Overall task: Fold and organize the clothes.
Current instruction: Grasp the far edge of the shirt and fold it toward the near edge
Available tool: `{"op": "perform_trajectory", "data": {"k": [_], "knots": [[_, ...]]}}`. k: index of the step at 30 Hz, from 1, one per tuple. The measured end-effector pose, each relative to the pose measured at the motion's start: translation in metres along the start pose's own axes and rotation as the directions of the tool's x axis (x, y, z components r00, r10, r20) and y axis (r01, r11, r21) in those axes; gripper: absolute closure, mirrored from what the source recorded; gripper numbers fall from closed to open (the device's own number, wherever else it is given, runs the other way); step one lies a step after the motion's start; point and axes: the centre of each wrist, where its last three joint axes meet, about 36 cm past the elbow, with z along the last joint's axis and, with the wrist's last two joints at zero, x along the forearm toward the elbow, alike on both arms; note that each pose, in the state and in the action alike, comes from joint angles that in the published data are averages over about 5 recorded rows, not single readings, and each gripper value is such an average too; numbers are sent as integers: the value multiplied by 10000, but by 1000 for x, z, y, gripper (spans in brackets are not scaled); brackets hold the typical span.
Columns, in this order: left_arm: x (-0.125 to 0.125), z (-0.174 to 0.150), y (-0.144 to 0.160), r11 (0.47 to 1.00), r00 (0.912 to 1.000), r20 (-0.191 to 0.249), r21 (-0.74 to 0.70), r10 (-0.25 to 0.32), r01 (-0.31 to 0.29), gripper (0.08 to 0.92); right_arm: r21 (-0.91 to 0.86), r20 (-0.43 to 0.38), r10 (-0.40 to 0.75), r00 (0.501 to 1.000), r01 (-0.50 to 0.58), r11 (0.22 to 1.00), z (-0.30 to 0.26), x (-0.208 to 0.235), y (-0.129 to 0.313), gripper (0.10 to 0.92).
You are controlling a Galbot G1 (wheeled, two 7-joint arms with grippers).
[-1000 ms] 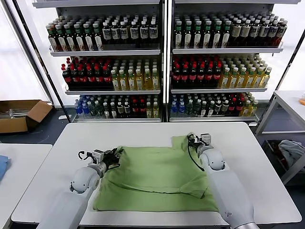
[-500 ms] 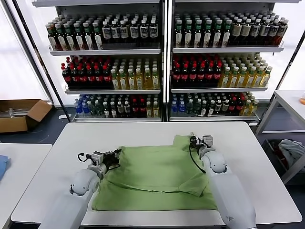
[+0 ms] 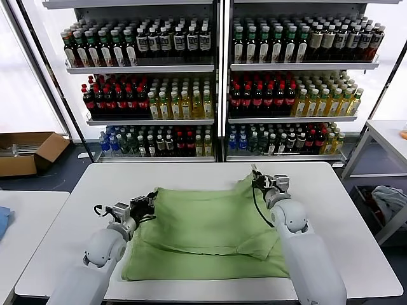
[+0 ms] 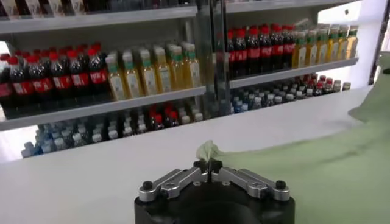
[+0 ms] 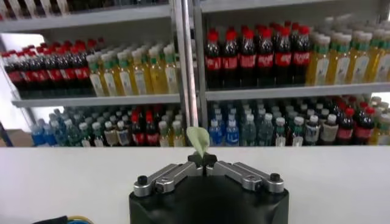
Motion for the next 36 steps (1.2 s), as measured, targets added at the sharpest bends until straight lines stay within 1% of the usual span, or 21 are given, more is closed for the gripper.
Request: {"op": "perform_trajectory", "data": {"k": [4,10,19,27,36], "knots": [[15,1,-1,9999,9999,158,-147,11,-9,914,18,36,133,9999,-133,9999,7,21,1,915],[38,5,-9,9994,9995,325,-342,59,-48,914,-242,-159,532,9985,-536,9983,28,57,2,915],[71,19,-34,9984,9992,325,-518,236,-219,914,-537,-615,1219,9906,-1252,9907,56,112,1,915],[98,38,-52,9975,9999,25,-680,170,-168,914,-420,-1018,1517,9832,-1566,9868,70,150,4,915],[122,51,-63,9968,9996,-273,-804,-36,14,914,-203,-1288,1632,9782,-1671,9857,79,173,7,915]]}}
